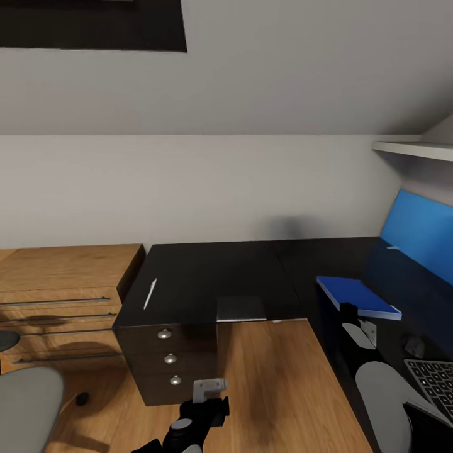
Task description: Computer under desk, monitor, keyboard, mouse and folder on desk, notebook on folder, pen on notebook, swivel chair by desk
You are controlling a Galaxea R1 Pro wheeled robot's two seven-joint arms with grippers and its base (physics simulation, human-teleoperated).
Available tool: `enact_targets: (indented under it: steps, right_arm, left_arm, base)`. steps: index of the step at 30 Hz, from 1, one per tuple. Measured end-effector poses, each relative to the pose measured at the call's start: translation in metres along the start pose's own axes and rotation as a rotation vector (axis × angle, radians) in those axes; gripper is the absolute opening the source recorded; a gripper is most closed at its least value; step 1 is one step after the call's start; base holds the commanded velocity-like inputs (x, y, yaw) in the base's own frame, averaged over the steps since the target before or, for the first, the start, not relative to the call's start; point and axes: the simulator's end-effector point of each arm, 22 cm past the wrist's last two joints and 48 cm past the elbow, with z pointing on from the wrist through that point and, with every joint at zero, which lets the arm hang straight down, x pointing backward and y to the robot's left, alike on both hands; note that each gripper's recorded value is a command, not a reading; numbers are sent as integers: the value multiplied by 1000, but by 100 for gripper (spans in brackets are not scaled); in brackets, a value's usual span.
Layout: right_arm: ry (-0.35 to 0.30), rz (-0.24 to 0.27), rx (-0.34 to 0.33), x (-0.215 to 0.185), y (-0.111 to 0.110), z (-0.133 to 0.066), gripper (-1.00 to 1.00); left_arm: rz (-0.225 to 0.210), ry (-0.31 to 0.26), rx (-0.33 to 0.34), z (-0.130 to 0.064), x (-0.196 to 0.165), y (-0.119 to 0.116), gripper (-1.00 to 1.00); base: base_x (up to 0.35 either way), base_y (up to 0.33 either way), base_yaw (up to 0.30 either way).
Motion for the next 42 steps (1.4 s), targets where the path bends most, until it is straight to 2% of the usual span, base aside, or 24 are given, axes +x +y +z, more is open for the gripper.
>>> enact_targets:
  steps: [9, 31, 42]
  right_arm:
    - [0, -4, 0, -1, 0, 0, -100]
    - [2, -9, 1, 0, 0, 1, -100]
    - [5, -12, -1, 2, 0, 0, -100]
  left_arm:
    - [6, 5, -5, 2, 3, 2, 100]
    - [8, 5, -5, 2, 4, 1, 100]
    - [29, 8, 4, 0, 10, -3, 100]
  base:
    - [210, 0, 0]
    - [5, 0, 0]
    - [-17, -38, 0]
